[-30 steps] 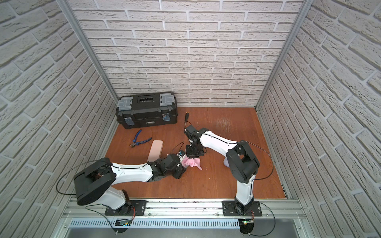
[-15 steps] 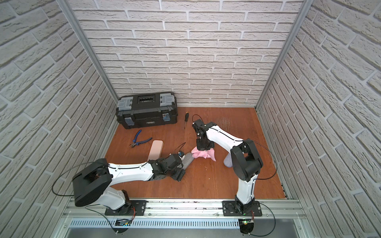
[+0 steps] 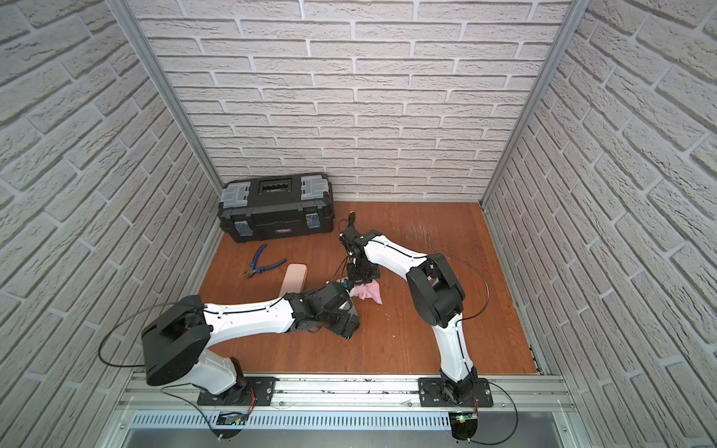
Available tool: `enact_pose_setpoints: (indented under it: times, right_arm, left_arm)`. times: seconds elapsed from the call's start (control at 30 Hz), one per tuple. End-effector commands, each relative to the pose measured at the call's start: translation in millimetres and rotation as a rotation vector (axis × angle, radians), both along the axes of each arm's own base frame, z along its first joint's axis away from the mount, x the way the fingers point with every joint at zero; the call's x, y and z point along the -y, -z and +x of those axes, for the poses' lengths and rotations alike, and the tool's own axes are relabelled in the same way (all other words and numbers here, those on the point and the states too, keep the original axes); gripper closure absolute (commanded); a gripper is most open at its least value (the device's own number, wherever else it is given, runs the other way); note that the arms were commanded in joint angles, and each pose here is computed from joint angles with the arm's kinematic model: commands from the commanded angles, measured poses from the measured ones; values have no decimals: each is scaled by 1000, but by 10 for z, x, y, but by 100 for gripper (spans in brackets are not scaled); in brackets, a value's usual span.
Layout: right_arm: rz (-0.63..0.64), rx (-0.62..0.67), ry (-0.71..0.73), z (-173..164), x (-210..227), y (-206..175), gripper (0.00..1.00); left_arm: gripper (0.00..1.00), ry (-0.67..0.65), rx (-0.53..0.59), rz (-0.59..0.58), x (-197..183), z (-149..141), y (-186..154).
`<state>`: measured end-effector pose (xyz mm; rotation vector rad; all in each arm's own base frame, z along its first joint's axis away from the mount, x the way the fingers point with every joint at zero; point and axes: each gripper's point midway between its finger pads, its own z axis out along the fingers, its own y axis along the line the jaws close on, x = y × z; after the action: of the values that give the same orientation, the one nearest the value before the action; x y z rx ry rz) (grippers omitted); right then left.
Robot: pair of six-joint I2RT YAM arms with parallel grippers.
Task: Wipe the eyeglass case
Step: Adjust the eyeglass case at the center of the board.
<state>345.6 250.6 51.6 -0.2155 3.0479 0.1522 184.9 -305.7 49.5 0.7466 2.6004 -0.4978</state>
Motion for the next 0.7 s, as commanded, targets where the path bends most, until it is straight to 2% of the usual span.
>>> enact_pose_setpoints:
  times: [0.0, 0.2, 0.27, 0.4, 0.47, 0.53, 0.6, 0.67]
  right_arm:
    - [39, -5, -27, 4, -105, -119, 98]
    - [101, 10, -58, 70, -162, -273, 98]
    - [106, 46, -41, 141, -116, -407, 98]
    - [149, 88, -5, 223, -6, -624, 98]
    - [128, 80, -10, 207, 66, -631, 98]
    - [107, 104, -1, 163, 195, -782, 98]
    - [82, 90, 25, 20, 353, -767, 98]
    - [39, 75, 46, -169, 545, -714, 98]
  left_arm:
    - [2, -9, -3, -63, 117, 7, -186]
    - [2, -30, 109, -95, -99, 55, -581]
    - [2, -37, 165, -62, -223, 122, -691]
    - [2, -139, 308, 99, -651, 395, -841]
    - [2, -206, 313, 120, -825, 526, -881]
    - [2, -278, 298, 56, -897, 614, -922]
    - [2, -211, 239, -110, -699, 609, -954]
    - [2, -169, 227, -158, -615, 614, -958]
